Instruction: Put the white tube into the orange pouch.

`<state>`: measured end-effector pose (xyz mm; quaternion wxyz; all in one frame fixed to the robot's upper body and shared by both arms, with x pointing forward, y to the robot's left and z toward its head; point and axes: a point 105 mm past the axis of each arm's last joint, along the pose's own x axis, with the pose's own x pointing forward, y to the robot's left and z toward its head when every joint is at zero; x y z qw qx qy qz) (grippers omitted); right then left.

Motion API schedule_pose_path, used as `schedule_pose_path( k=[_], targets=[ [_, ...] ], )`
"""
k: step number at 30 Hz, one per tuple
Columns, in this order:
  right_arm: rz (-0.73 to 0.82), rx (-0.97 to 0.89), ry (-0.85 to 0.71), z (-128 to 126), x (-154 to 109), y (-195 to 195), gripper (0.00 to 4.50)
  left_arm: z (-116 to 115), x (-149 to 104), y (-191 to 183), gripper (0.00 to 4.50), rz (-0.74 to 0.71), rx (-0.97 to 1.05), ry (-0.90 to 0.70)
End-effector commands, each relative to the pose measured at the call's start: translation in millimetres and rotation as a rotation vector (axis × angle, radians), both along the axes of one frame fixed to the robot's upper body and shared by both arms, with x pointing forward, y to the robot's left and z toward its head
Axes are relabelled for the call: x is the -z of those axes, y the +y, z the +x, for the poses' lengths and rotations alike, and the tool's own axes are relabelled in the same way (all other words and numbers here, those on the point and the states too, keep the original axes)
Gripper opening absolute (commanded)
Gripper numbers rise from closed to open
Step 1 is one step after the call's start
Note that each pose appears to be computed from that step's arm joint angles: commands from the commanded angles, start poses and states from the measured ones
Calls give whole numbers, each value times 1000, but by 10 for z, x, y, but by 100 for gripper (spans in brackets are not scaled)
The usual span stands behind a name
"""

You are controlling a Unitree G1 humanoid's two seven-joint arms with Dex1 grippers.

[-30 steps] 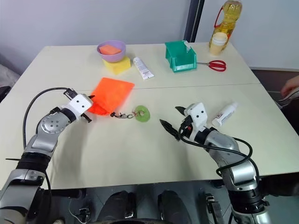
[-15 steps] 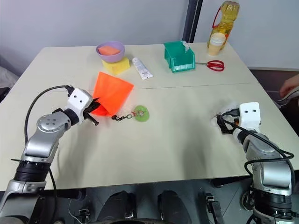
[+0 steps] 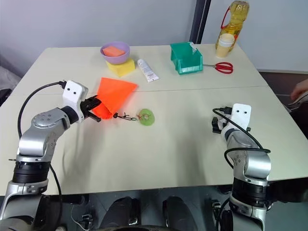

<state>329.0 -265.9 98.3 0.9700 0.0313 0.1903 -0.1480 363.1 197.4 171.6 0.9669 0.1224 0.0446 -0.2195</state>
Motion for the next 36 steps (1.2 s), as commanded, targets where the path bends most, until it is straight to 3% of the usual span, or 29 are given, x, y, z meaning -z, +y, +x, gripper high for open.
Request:
schedule_pose_path(
  k=[1,5,7,11,28,32,36],
  targets=[
    [-20,39,-46,23,-79,-72,450,-58,-120,44,4,-6,5,-31],
    [-38,41,-68,58,-84,-68,450,-56,-79,150,4,-22,-26,-11],
    [-55,40,-80,70,-96,-68,408,-40,-58,184,0,-23,-36,-7],
    [-83,36,-87,77,-114,-66,239,-25,-5,201,0,-27,-40,5],
    [-86,29,-96,45,-96,-68,239,80,19,190,0,-61,-39,9],
    [-82,31,-94,41,-91,-66,124,85,16,179,0,-63,-36,7],
    [-97,14,-104,52,-129,-40,115,82,10,185,0,-66,-38,5]
  ],
)
